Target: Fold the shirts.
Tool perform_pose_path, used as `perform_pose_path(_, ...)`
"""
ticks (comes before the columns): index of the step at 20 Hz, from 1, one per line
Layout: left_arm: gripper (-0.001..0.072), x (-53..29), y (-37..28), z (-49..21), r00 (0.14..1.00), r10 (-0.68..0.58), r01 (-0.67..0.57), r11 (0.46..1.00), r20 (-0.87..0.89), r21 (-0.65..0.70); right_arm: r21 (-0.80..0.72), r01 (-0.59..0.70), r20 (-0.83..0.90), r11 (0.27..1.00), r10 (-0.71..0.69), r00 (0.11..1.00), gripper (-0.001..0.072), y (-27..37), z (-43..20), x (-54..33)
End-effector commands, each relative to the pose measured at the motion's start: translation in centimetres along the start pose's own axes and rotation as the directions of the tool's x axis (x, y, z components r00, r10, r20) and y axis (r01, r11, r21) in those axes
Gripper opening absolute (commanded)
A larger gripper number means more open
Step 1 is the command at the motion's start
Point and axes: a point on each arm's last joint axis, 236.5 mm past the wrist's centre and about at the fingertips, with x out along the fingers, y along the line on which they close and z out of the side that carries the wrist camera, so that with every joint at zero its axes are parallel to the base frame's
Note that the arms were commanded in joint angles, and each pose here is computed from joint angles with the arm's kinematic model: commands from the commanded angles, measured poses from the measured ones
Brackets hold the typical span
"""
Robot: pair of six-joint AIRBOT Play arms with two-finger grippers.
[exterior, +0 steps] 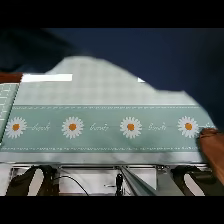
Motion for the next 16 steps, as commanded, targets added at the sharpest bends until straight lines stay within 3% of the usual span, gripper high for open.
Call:
perform_pose_path(1,0.0017,-2.8,-1.7,0.0,0.996,0.081,-0.077,0.993,-0.031,0.093,-0.035,0.040,-0.040,0.999,-0.042,0.998,0.0024,1.5,-1.6,-4.0)
perform_pose_path(4,0.0017,-2.4,-1.8,-4.1,0.985,0.030,-0.022,0.998,-0.171,0.050,0.028,0.040,-0.249,0.999,-0.031,0.968,0.0024,1.0,-6.8,-3.4)
perform_pose_path(7,0.0018,-1.4,0.2,-12.5,0.933,-0.032,-0.020,0.990,-0.359,-0.140,0.173,-0.013,-0.431,0.985,0.088,0.898,0.0024,1.2,-13.2,-1.2)
perform_pose_path(11,0.0018,0.0,3.2,-26.3,0.841,-0.155,-0.098,0.899,-0.519,-0.427,0.282,0.167,-0.594,0.945,0.035,0.804,0.0023,-4.2,-24.0,2.7)
perform_pose_path(14,0.0018,1.9,3.1,-35.5,0.770,-0.253,-0.140,0.828,-0.586,-0.542,0.353,0.266,-0.611,0.897,0.005,0.792,0.0021,-8.0,-29.7,7.1)
perform_pose_path(16,0.0018,4.8,3.1,-39.3,0.750,-0.271,-0.132,0.832,-0.604,-0.538,0.374,0.318,-0.622,0.871,-0.019,0.783,0.0021,-10.6,-32.1,10.0)
